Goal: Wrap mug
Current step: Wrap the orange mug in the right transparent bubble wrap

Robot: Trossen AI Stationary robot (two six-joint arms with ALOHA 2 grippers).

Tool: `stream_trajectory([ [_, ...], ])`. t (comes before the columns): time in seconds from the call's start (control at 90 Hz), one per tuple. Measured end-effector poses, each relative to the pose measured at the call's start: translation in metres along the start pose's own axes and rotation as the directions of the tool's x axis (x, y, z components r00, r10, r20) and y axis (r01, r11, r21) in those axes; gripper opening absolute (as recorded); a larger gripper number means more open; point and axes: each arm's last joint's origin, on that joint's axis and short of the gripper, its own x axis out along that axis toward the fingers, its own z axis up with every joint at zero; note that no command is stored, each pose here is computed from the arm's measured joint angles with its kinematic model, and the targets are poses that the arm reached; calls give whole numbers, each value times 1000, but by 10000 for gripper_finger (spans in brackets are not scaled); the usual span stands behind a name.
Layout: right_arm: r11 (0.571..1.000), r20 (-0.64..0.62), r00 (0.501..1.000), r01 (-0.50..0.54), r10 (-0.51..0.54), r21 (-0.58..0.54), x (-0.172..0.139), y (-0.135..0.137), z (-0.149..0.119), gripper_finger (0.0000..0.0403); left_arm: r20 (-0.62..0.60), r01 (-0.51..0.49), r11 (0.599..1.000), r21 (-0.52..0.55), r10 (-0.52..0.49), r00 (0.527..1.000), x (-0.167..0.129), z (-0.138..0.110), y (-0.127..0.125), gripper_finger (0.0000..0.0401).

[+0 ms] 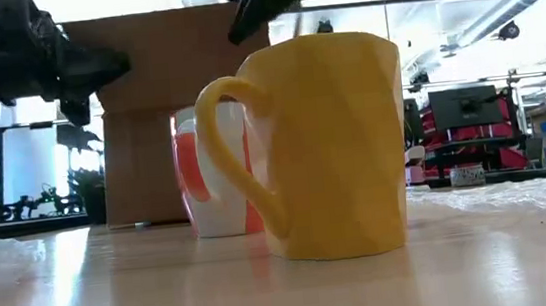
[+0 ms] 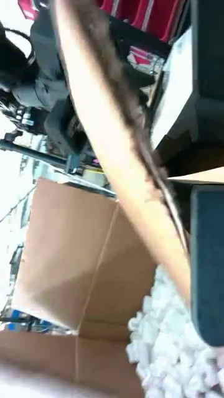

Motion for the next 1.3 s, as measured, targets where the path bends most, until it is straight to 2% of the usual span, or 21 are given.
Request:
stream_trajectory([
  [0.111, 1000, -63, 998, -7, 5, -29, 4, 6, 3, 162, -18, -4, 1000, 4, 4, 1000, 2, -3, 0, 0],
  [0.233, 997, -161, 985, 49, -59, -65, 3, 13, 1, 172, -23, -5, 1000, 6, 5, 1000, 3, -4, -1, 0],
  [0.322, 993, -201, 975, 85, -100, -81, -9, 19, 3, 174, -20, -5, 1000, 6, 5, 1000, 3, -3, -1, 0],
  [0.444, 994, -194, 977, 76, -91, -80, -31, 34, 9, 172, -11, -4, 1000, 2, 4, 1000, 3, -2, -1, 0],
  [0.567, 994, -224, 973, 35, -58, -107, -36, 53, 8, 164, -10, -4, 1000, 2, 4, 1000, 3, -2, -1, 0],
  [0.633, 992, -228, 972, 37, -64, -122, -31, 58, 6, 159, -12, -5, 1000, 3, 5, 1000, 3, -3, -1, 0],
  [0.744, 981, -212, 968, 94, -130, -170, -15, 58, 4, 153, -10, -10, 1000, 7, 10, 1000, 4, -3, -1, 0],
  [0.878, 973, -207, 964, 128, -167, -193, 9, 47, 0, 149, -7, -28, 999, 17, 29, 1000, 4, -3, 0, 0],
  [1.3, 970, -283, 949, 75, -140, -230, 69, 44, -11, 164, -1, -29, 999, 16, 29, 1000, 4, -2, 0, 0],
])
